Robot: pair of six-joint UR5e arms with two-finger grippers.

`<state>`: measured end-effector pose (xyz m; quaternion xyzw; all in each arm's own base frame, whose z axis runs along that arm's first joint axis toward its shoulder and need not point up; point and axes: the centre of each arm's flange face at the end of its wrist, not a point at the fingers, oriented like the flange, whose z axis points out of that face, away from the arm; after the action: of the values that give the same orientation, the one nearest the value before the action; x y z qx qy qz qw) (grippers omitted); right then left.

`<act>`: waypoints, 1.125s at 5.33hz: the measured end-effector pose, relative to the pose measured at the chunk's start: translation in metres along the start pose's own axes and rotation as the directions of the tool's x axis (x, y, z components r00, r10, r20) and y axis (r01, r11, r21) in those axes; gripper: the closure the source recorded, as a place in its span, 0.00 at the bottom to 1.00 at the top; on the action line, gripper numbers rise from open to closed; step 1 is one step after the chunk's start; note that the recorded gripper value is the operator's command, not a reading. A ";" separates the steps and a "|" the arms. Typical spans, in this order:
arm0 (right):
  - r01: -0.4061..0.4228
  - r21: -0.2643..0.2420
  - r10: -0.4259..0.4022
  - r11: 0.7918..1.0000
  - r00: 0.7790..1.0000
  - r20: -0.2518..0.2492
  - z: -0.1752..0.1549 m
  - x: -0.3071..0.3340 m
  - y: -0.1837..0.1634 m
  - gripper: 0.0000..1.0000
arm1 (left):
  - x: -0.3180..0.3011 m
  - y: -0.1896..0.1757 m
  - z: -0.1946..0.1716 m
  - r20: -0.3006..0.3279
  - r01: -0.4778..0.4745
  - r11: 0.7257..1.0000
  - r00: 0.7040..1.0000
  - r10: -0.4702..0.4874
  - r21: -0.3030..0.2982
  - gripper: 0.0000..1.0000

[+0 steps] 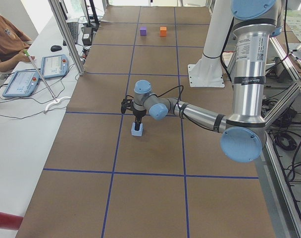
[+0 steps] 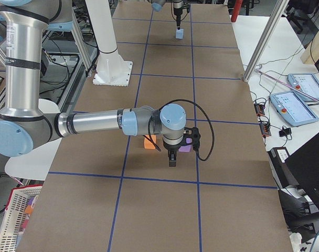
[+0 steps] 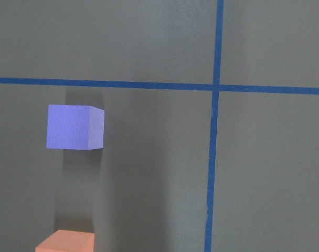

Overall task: Place blue block between orange and purple blocks
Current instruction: 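Lower the left gripper onto the light blue cube and close it, then carry the light blue cube with the left gripper toward the table center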

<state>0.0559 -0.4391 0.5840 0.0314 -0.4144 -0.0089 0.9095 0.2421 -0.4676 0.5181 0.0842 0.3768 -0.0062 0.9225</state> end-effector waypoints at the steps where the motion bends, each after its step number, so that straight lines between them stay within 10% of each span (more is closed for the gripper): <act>1: 0.000 0.000 0.000 1.000 1.000 0.000 0.000 0.000 0.000 0.00 | -0.004 -0.002 0.014 -0.005 -0.007 1.000 1.000 0.007 0.009 0.00; 6: 0.003 0.001 -0.003 1.000 1.000 -0.001 0.000 0.000 0.000 0.00 | 0.003 -0.005 0.040 -0.017 -0.028 1.000 0.999 0.028 -0.003 0.01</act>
<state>0.0560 -0.4394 0.5836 0.0324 -0.4137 -0.0098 0.9098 0.2718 -0.4783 0.5430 0.0883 0.3833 0.0081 0.9194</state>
